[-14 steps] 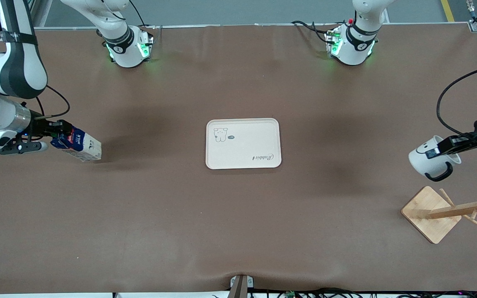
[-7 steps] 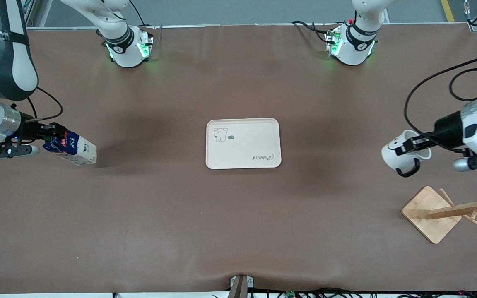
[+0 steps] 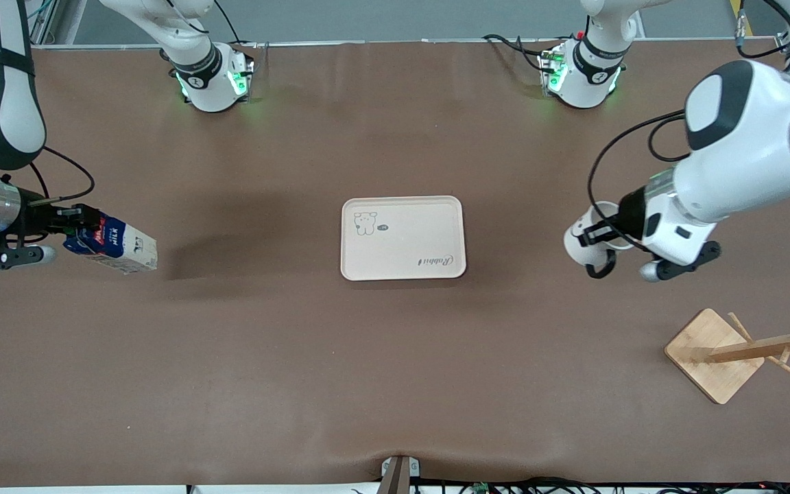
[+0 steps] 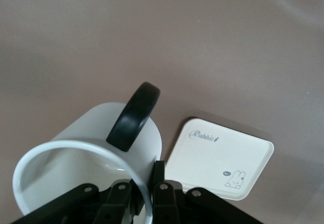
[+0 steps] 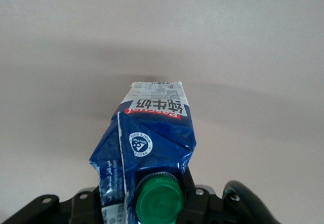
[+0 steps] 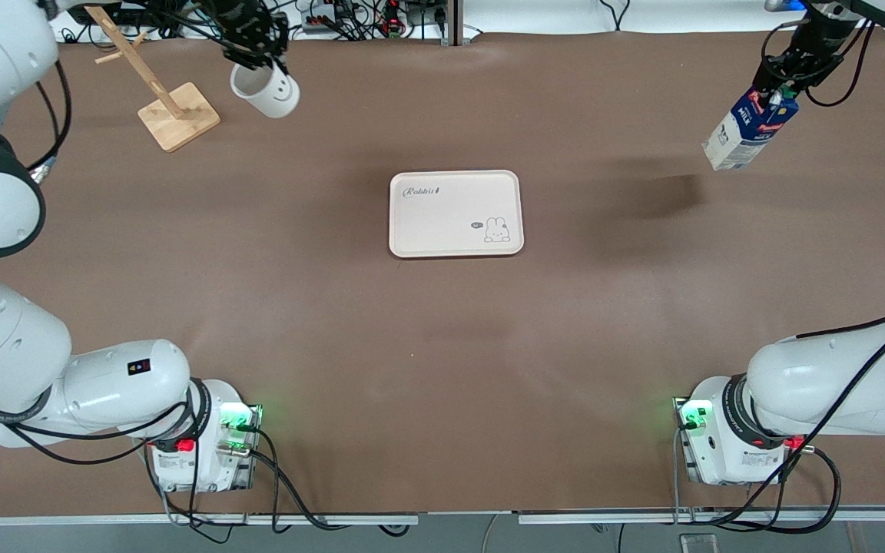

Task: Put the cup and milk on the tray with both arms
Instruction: 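Lift the mug off the tree with the left gripper toward the tray, then lower the mug onto the tray while the right gripper carries the carton over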

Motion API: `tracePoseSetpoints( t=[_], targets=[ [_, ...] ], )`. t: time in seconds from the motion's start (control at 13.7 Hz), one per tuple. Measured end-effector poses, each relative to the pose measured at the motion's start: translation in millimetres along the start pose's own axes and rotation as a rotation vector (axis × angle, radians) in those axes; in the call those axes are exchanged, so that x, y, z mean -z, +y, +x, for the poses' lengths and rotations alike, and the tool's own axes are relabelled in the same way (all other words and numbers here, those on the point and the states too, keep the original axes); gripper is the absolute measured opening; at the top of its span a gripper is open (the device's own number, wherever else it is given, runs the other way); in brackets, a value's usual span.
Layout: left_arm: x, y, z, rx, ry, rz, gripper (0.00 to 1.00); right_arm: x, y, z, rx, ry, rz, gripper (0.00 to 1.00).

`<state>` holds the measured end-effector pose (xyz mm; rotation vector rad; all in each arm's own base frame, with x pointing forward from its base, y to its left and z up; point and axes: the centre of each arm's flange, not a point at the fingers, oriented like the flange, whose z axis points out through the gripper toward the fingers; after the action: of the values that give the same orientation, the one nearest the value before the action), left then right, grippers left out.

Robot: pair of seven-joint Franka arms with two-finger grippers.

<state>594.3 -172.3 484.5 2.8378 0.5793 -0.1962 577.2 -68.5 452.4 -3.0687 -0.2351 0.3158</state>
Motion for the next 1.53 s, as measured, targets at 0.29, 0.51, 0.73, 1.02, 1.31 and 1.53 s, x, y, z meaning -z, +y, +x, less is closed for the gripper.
tracePoseSetpoints(
  t=[0.29, 0.51, 0.73, 1.02, 1.31, 1.53],
  targets=[
    [-49, 49, -37, 0.061, -0.009, 0.097, 0.07, 23, -10, 8, 0.020, -0.012, 0.000, 0.51],
    [-92, 83, -64, 0.110, 0.003, 0.149, 0.07, 39, -19, 12, 0.037, -0.016, -0.002, 0.51],
    [-130, 107, -88, 0.161, 0.016, 0.198, 0.07, 56, -35, 12, 0.046, -0.023, -0.006, 0.51],
    [-164, 131, -112, 0.241, 0.017, 0.177, 0.07, 76, -63, 12, 0.019, -0.026, -0.005, 0.51],
    [-223, 148, -134, 0.323, 0.045, 0.193, 0.07, 92, -119, 13, -0.011, -0.032, -0.025, 0.51],
    [-266, 157, -144, 0.367, 0.051, 0.182, 0.07, 96, -142, 11, -0.040, -0.042, -0.034, 0.51]
  ],
)
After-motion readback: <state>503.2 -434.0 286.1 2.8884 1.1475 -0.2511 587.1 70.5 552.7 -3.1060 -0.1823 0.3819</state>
